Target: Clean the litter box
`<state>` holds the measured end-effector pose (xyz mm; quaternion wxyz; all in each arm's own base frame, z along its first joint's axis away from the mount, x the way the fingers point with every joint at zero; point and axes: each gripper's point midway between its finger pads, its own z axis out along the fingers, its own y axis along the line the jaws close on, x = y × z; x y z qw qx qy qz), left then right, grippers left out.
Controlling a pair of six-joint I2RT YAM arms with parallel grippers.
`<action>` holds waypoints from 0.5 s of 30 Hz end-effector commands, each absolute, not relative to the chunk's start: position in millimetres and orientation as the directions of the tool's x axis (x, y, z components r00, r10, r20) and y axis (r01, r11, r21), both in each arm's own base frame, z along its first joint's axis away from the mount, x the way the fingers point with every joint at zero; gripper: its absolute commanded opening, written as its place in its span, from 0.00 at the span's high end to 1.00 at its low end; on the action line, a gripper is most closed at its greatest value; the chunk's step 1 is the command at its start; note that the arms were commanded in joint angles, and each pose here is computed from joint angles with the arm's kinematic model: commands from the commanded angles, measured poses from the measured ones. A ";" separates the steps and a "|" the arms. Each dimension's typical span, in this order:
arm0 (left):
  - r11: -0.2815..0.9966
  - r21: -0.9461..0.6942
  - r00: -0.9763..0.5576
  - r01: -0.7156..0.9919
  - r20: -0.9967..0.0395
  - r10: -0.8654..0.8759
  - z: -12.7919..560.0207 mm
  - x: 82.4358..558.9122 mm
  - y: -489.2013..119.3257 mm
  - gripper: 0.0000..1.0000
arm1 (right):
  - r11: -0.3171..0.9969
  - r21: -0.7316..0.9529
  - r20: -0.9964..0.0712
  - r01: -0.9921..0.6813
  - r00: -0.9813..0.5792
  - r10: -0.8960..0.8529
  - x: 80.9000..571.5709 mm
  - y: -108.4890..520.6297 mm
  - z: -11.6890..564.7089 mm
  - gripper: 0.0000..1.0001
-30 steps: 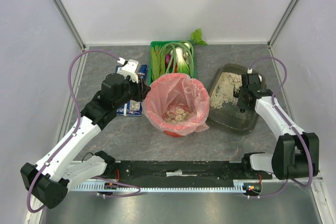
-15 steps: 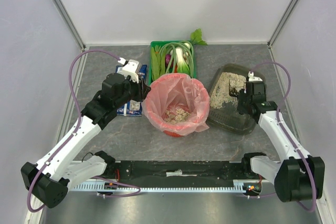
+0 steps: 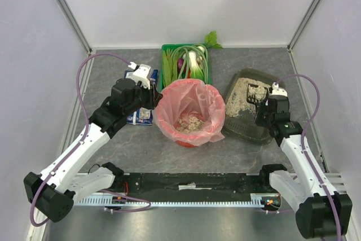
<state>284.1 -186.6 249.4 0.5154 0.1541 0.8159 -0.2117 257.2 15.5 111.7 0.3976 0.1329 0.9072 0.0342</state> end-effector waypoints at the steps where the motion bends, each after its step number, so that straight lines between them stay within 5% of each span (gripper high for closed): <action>1: 0.847 -0.168 -0.379 0.504 -0.925 0.042 257.4 287.3 -192.2 0.65 | 0.960 0.178 -0.748 0.217 -0.604 0.275 266.4 14.7 132.1 1.00; 8: 0.840 -0.179 -0.391 0.512 -0.919 0.043 254.6 287.3 -195.6 0.65 | 0.947 0.219 -0.777 0.233 -0.545 0.314 264.4 14.1 138.5 1.00; 15: 0.845 -0.177 -0.392 0.504 -0.919 0.041 253.8 288.1 -194.3 0.66 | 0.870 0.457 -0.658 0.185 -0.588 0.470 261.0 57.5 141.5 1.00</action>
